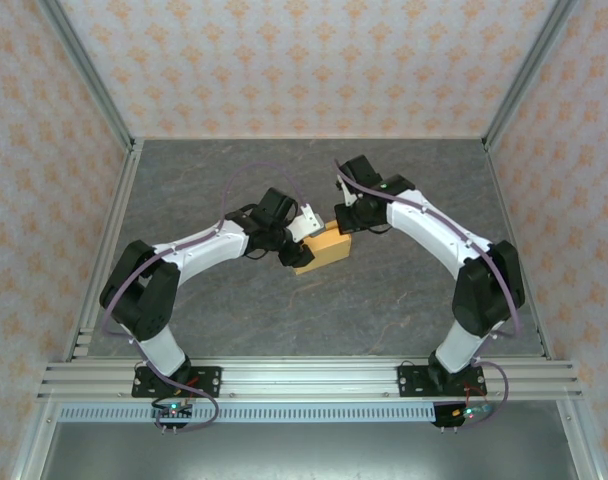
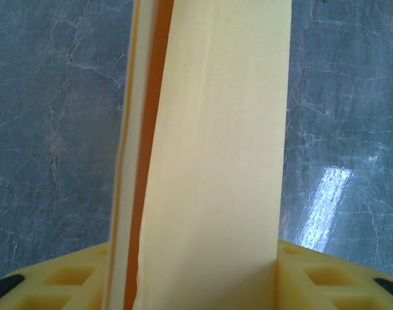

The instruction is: Fold the paper box

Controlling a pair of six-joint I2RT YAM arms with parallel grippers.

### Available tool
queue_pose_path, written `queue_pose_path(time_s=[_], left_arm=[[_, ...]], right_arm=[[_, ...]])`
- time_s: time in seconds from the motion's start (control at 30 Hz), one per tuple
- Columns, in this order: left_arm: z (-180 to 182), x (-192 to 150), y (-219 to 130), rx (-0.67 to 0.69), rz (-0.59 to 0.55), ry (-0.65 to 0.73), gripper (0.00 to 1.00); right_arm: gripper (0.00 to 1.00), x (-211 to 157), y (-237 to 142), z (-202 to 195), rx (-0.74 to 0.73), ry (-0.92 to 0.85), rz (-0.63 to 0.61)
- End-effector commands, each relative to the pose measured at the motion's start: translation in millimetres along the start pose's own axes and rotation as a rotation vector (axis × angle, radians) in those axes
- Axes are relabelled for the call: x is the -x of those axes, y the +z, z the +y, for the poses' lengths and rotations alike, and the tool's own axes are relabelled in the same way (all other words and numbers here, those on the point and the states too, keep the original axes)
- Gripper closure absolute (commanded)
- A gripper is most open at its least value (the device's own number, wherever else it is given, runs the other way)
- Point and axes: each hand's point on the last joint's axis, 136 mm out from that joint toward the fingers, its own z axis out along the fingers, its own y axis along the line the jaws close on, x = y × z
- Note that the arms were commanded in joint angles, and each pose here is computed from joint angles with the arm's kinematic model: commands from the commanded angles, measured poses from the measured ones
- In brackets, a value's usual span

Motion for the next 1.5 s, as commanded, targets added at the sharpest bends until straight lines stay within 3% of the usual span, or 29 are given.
queue_pose_path(time_s=[0.0,0.67,0.97,1.1,1.27,1.47], left_arm=[[2,-9,4,0.014,0.06,0.009,0.48],[3,-9,6,0.016,0.072,0.01,0.49],[3,-3,3,0.015,0.063,-0.001,0.48],[1,0,-1,0.004,0.053,-0.003,0.39],[-2,9,-13,0.005,-0.013,-0.012,0.16],[3,19,-27,0.022,-0.072,-0.058,0.09]], right_arm=[[1.0,4,-11,2,0.003,0.034,0.011],[1.0,-8,8,-16,-0.032,0.059,0.104],[1.0,-13,10,-22,-0.05,0.066,0.066],[1.0,-11,4,-24,-0.064,0.068,0.052],[1.0,-10,-2,-25,-0.071,0.073,0.033],[1.0,-10,-4,-23,-0.079,0.068,0.025]])
